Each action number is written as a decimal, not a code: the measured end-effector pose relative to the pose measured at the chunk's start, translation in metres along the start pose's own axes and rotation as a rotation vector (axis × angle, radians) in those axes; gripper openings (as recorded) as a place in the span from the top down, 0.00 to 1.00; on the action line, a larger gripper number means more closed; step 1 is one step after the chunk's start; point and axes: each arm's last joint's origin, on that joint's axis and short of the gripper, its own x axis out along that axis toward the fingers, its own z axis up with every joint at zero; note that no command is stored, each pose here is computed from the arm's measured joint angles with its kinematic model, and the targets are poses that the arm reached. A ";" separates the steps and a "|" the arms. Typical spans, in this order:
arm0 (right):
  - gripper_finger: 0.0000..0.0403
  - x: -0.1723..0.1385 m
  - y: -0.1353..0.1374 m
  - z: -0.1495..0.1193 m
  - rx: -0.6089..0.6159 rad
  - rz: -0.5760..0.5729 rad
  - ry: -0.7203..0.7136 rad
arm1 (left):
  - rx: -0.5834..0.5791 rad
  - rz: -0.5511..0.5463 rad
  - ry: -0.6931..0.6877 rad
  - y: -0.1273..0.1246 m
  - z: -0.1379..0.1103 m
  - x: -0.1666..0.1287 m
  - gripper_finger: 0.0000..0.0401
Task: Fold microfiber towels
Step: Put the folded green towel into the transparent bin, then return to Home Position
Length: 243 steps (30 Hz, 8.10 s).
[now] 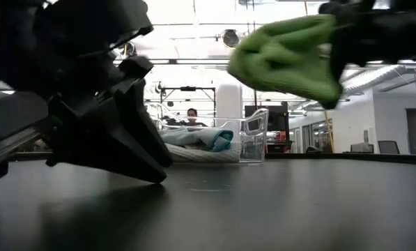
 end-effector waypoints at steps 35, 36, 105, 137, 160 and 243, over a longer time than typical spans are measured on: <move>0.97 0.104 -0.107 0.127 0.051 -0.301 -0.361 | 0.109 -0.071 -0.174 0.001 -0.014 0.008 0.75; 0.97 0.107 -0.111 0.124 0.064 -0.285 -0.378 | 0.110 -0.073 -0.174 0.001 -0.014 0.008 0.75; 0.41 0.066 -0.069 0.125 0.313 -0.625 -0.068 | 0.124 -0.129 -0.193 -0.002 -0.014 0.007 0.75; 0.46 0.068 -0.048 0.147 0.404 -0.760 0.200 | 0.139 -0.169 -0.199 -0.004 -0.014 0.006 0.75; 0.46 0.060 -0.084 0.178 0.435 -0.681 0.236 | 0.146 -0.184 -0.173 -0.002 -0.016 0.008 0.75; 0.77 -0.115 -0.027 0.058 -0.612 0.147 -0.207 | -0.296 0.125 -0.864 0.147 -0.106 -0.175 0.75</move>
